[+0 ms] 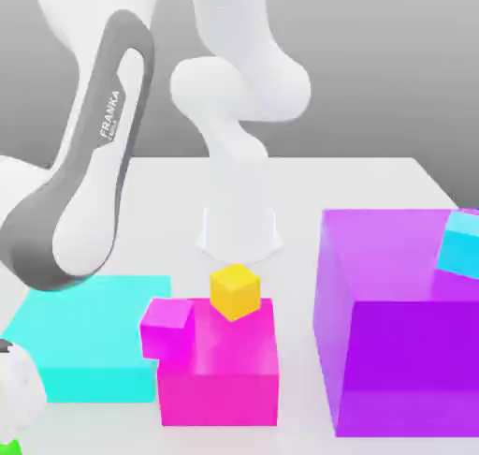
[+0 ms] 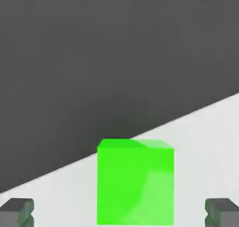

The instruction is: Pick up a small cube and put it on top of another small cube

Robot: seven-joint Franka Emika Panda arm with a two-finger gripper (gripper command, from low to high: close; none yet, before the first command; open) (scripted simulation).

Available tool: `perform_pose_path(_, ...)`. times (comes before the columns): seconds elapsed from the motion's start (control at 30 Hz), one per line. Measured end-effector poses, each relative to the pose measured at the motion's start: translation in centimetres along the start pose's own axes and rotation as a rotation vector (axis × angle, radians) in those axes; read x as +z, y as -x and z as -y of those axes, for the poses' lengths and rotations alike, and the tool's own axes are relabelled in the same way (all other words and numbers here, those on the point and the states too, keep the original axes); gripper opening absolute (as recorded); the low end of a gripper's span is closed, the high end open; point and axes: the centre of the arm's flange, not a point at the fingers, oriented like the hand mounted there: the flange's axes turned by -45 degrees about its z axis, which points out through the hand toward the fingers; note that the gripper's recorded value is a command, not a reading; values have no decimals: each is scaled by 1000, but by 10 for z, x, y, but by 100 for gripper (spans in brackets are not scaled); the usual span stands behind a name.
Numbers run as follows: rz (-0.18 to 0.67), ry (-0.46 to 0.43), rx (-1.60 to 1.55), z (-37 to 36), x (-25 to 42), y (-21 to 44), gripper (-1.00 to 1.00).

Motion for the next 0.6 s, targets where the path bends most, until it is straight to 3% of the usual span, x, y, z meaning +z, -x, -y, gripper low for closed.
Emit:
perform_pose_path(0.03, 1, 0, 1, -1, 17, 0, 0)
perform_pose_path(0.07, 2, 1, 2, -1, 27, 1, -100)
perform_pose_path(0.3, 3, -1, 1, -1, 26, 1, -100)
perform_pose_path(0.6, 14, -49, 19, 35, -74, 32, -100)
